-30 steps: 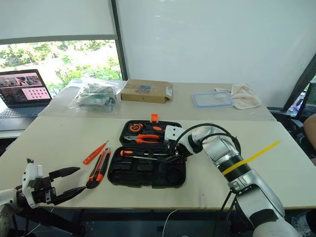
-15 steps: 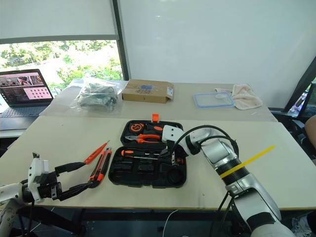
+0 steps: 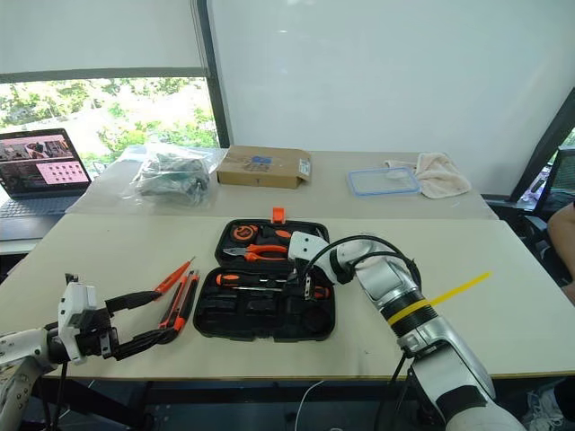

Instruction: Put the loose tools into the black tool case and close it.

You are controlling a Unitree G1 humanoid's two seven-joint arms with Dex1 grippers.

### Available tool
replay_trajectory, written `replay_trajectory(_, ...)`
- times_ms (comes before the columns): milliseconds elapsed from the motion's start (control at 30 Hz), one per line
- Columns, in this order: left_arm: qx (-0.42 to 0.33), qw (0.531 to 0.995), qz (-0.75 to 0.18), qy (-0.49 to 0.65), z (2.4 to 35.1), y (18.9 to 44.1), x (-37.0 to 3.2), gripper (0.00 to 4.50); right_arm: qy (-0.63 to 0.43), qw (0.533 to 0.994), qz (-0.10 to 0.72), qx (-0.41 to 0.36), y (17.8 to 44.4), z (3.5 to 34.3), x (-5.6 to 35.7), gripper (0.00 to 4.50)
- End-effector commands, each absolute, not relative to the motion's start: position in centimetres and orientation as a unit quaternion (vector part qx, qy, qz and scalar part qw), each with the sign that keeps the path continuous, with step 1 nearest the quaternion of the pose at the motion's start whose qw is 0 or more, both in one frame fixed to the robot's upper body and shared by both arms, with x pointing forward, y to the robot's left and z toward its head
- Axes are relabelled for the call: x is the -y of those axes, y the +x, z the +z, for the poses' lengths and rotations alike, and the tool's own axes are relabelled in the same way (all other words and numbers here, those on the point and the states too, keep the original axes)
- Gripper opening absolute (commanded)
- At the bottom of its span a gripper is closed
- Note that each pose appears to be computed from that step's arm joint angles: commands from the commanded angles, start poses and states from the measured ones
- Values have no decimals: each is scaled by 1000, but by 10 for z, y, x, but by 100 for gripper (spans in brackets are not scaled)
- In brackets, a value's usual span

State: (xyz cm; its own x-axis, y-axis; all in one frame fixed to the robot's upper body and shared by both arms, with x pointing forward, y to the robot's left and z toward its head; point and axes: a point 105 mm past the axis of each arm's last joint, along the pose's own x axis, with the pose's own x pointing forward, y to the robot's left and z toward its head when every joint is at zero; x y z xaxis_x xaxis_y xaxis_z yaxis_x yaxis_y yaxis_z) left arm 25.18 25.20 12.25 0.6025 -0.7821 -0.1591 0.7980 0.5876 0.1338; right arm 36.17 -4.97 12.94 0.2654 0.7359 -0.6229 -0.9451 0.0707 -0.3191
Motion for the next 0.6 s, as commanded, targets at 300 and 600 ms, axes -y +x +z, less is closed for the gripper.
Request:
replay_trajectory(300, -28, 913, -389, 116, 127, 242, -283, 450, -338, 716, 610, -15, 347, 163, 32, 4)
replay_trajectory(600, -81, 967, -214, 110, 115, 215, -371, 450, -223, 774, 581, 115, 288, 195, 107, 202)
